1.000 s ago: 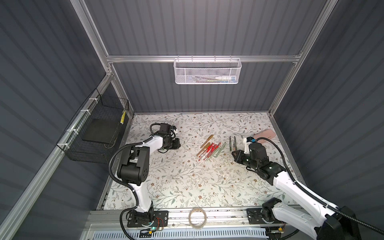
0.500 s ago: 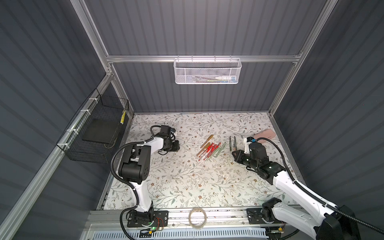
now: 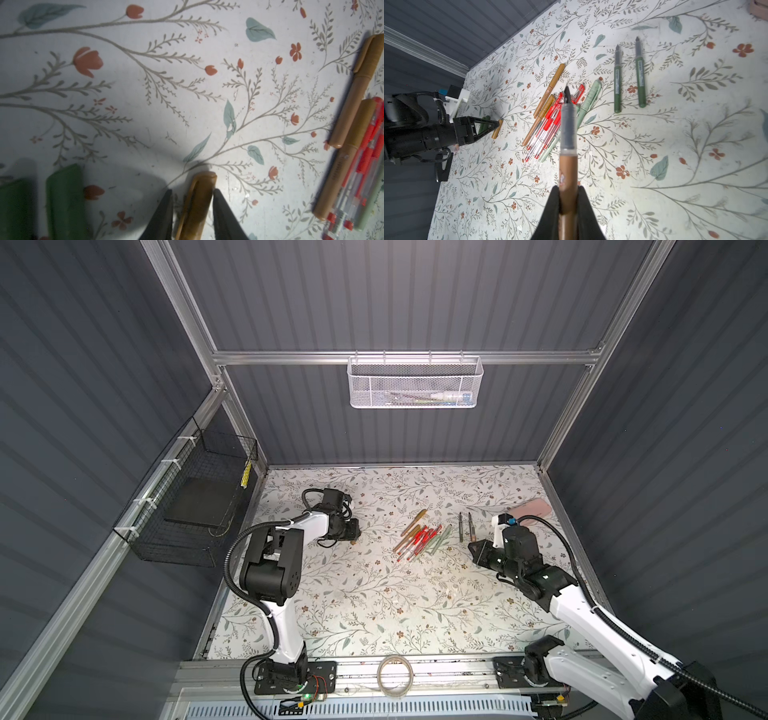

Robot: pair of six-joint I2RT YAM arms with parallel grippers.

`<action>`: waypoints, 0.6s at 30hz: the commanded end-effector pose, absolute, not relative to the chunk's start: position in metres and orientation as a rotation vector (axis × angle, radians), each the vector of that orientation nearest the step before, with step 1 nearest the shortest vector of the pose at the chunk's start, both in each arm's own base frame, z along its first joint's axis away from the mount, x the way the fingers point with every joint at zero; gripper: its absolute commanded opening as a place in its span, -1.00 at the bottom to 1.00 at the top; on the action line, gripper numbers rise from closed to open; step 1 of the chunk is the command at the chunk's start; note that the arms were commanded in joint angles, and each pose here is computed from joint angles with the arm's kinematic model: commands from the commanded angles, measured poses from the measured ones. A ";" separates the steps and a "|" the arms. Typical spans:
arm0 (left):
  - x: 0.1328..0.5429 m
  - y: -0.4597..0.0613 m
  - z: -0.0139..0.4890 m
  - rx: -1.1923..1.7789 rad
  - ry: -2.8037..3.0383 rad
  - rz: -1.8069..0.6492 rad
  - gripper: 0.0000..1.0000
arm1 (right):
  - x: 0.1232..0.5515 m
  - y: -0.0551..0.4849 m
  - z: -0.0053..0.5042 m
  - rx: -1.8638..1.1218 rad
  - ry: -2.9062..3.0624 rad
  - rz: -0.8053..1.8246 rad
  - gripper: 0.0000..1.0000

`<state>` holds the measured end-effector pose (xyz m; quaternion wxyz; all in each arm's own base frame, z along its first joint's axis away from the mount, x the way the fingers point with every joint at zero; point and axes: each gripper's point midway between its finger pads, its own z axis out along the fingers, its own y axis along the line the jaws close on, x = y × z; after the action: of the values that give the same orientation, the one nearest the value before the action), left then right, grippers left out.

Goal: Remove pen caps from pens
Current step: Place the pen cap at the center of the table.

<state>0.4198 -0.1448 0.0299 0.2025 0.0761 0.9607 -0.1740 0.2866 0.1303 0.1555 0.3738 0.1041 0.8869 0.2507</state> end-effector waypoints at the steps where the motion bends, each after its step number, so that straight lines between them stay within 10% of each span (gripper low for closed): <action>1: 0.407 -0.141 0.029 0.181 2.718 -0.505 -0.33 | 0.291 0.113 0.166 0.270 2.270 0.554 -1.00; 18: 0.407 -0.115 0.123 0.199 2.419 -0.529 0.54 | 0.368 0.051 0.120 0.297 2.481 0.355 -1.00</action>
<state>0.4074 -0.1290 0.1192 0.3139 0.0855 0.9253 -0.1948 0.3558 0.0533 0.1211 0.3089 0.1364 0.9312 0.1371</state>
